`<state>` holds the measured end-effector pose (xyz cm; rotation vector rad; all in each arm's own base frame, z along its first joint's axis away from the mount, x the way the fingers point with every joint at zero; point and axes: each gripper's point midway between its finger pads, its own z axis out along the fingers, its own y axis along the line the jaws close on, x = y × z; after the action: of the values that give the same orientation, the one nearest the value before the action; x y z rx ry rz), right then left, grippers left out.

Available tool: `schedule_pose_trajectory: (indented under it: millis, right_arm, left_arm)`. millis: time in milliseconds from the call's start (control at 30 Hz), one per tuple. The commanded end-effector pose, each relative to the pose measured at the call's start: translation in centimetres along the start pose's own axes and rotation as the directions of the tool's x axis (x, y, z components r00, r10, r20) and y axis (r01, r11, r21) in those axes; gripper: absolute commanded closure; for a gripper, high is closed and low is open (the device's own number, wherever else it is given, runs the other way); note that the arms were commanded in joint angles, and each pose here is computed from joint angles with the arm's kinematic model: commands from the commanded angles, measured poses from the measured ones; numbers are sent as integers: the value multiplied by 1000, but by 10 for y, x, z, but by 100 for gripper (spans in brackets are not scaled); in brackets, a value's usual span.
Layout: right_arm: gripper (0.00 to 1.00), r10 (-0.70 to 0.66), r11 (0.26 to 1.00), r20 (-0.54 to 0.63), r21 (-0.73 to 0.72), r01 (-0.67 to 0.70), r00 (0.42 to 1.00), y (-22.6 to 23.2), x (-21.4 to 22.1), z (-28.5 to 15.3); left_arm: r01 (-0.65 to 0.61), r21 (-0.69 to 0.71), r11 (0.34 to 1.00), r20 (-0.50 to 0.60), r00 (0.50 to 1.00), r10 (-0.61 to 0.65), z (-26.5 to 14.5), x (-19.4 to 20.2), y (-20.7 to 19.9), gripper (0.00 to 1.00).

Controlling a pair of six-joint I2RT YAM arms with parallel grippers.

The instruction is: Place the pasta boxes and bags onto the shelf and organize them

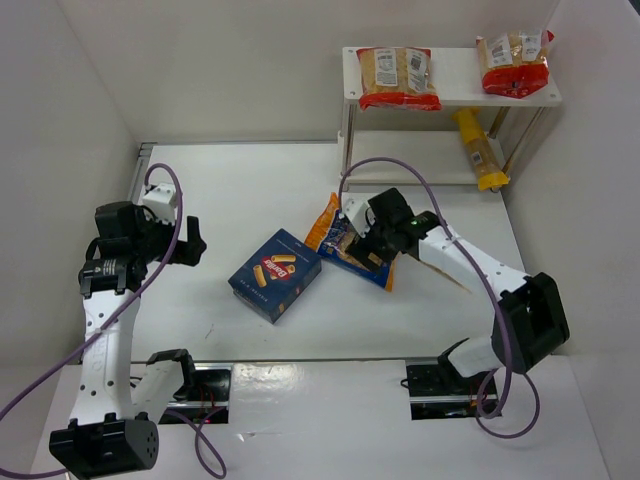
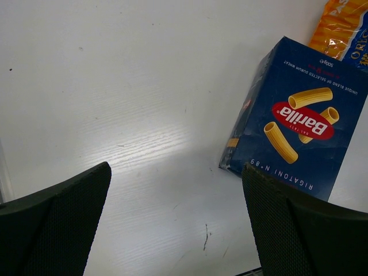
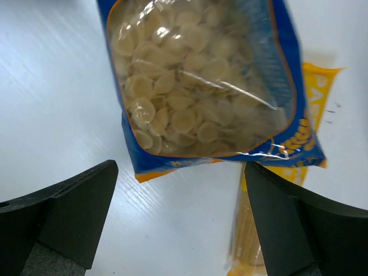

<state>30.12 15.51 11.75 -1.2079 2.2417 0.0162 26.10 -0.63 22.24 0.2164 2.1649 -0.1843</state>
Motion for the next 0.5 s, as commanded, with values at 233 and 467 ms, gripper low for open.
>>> schedule_pose_trajectory:
  millis: [233,467]
  right_arm:
    - [1,-41,995,89,-89,49,995,-34,15,8]
    - [1,-58,977,70,-201,71,996,-17,31,32]
  left_arm:
    - [-16,15,1000,31,999,15,-1,-5,-2,0]
    - [-13,26,1000,24,1000,12,1,-4,-3,0]
